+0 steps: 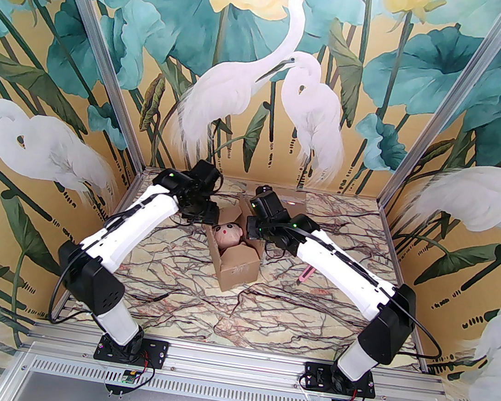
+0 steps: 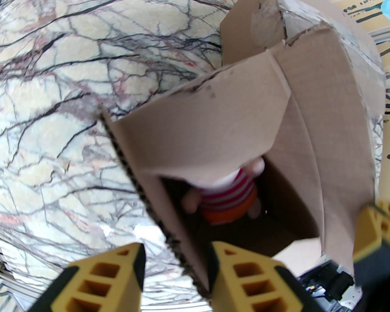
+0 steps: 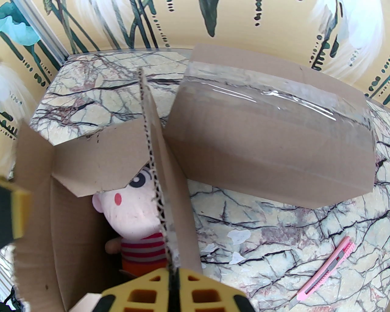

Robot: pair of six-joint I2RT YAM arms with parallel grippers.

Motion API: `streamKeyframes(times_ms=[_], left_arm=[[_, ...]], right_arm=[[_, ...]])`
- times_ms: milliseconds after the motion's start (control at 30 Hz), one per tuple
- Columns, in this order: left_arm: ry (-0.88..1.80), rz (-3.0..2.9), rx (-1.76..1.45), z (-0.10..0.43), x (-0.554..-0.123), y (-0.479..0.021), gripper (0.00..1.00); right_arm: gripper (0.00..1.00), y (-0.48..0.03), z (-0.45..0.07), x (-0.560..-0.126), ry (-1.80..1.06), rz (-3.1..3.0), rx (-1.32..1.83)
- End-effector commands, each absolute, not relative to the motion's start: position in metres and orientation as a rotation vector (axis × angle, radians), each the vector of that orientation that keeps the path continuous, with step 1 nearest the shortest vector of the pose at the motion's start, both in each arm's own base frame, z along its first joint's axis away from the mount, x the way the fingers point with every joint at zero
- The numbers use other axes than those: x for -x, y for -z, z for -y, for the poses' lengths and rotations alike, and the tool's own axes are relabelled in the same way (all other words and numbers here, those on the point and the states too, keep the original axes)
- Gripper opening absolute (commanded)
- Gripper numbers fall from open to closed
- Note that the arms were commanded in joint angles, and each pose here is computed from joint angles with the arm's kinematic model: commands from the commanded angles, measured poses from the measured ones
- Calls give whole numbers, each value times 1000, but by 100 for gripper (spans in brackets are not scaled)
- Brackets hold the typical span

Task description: Unpack the express box

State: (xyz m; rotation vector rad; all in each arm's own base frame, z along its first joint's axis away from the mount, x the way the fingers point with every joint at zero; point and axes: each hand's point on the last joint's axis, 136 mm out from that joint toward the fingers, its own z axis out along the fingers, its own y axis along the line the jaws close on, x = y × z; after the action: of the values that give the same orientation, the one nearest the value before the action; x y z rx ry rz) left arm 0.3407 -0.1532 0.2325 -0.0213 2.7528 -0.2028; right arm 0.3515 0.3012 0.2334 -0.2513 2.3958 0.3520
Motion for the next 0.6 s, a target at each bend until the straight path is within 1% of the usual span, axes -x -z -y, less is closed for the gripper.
streamKeyframes(times_ms=[0, 100, 200, 267, 400, 433, 567], left_arm=[[257, -2788, 12, 154, -325, -230, 33], [282, -2802, 14, 155, -319, -223, 22], [333, -2779, 7, 160, -318, -224, 20], [389, -2740, -27, 166, -321, -230, 12], [453, -2666, -92, 177, -330, -241, 9], [457, -2657, -105, 178, -333, -243, 6], [444, -2650, -193, 182, -338, -243, 2]], right_arm=[[10, -248, -292, -354, -382, -2363, 183], [10, -252, -290, -354, -412, -2360, 171], [10, -251, -289, -354, -465, -2363, 155], [10, -252, -292, -353, -516, -2362, 154], [10, -247, -297, -354, -547, -2380, 167], [11, -245, -297, -353, -551, -2389, 167], [14, -238, -289, -354, -585, -2417, 115]])
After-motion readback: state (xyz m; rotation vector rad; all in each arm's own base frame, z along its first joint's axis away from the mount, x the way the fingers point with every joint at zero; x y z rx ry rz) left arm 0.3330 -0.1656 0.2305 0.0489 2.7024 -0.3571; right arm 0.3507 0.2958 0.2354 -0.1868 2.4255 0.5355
